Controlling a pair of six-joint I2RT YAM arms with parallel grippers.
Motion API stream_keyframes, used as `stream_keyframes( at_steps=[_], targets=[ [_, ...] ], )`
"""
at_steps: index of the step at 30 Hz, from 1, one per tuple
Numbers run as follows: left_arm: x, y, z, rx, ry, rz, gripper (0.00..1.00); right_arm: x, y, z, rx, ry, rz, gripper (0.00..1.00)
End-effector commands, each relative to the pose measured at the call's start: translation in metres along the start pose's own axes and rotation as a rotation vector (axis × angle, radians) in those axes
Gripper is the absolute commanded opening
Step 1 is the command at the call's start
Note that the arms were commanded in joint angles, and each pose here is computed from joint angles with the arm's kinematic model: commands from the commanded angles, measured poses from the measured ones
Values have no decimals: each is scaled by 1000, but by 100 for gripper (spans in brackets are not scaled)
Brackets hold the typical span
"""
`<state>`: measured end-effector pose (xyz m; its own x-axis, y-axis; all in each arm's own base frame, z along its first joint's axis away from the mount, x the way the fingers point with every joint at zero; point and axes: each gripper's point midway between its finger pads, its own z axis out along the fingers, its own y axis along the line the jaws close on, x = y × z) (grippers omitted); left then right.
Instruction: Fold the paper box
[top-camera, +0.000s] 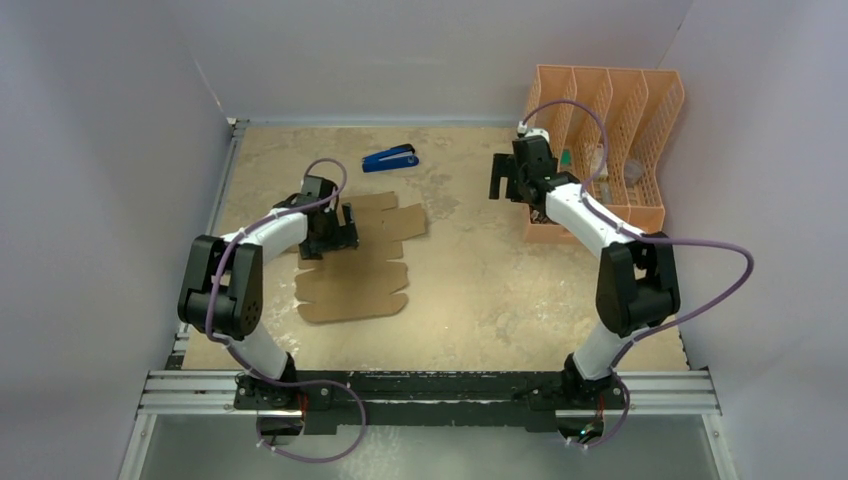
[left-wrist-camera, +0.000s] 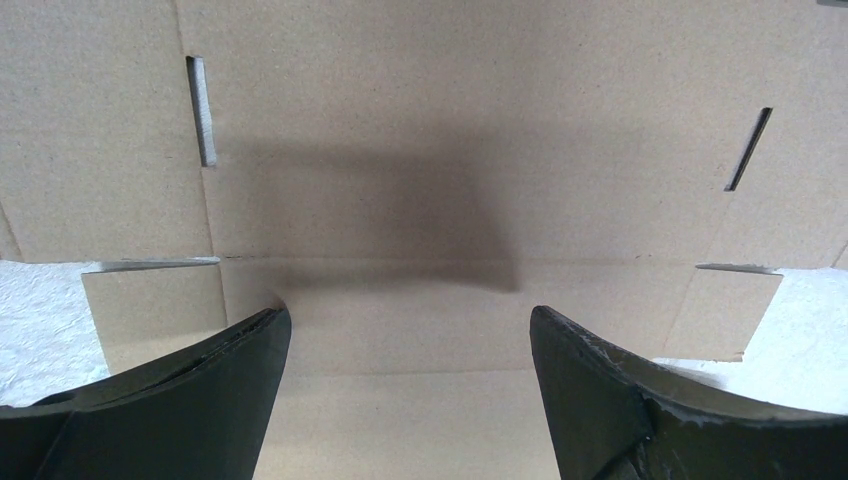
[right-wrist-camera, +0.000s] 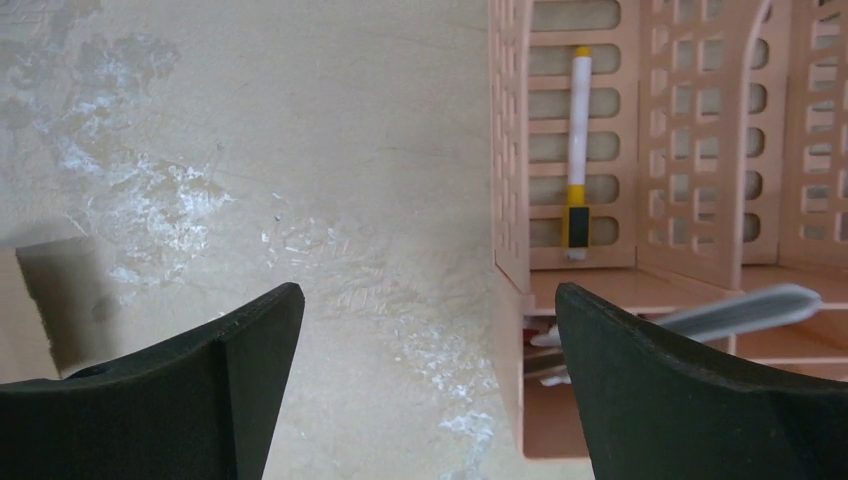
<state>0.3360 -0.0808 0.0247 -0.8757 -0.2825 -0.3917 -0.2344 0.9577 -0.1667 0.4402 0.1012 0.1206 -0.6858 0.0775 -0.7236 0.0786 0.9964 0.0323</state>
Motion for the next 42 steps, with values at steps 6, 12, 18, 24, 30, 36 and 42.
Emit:
stream_keyframes(
  at_steps=[6, 12, 18, 24, 30, 36, 42],
  targets=[
    [27, -47, 13, 170, 70, 14, 90, -19, 38, -57, -300, -97, -9, 99],
    [52, -85, 4, 269, 78, -9, 90, 9, 73, -77, -533, -25, 64, 99],
    [61, -115, -21, 378, 49, -55, 90, 40, 82, -73, -592, 49, 121, 99],
    [28, -106, -62, 342, -53, 20, 91, 49, 77, -61, -557, 87, 85, 99],
    [-23, -31, -86, 235, -137, -55, 95, 43, 82, -55, -566, 87, 65, 99],
    [-35, 37, -85, 142, -120, -144, 95, 44, 88, -56, -605, 97, 58, 99],
    [-29, 49, -60, 175, -38, -195, 94, 48, 94, -64, -657, 103, 61, 99]
  ],
)
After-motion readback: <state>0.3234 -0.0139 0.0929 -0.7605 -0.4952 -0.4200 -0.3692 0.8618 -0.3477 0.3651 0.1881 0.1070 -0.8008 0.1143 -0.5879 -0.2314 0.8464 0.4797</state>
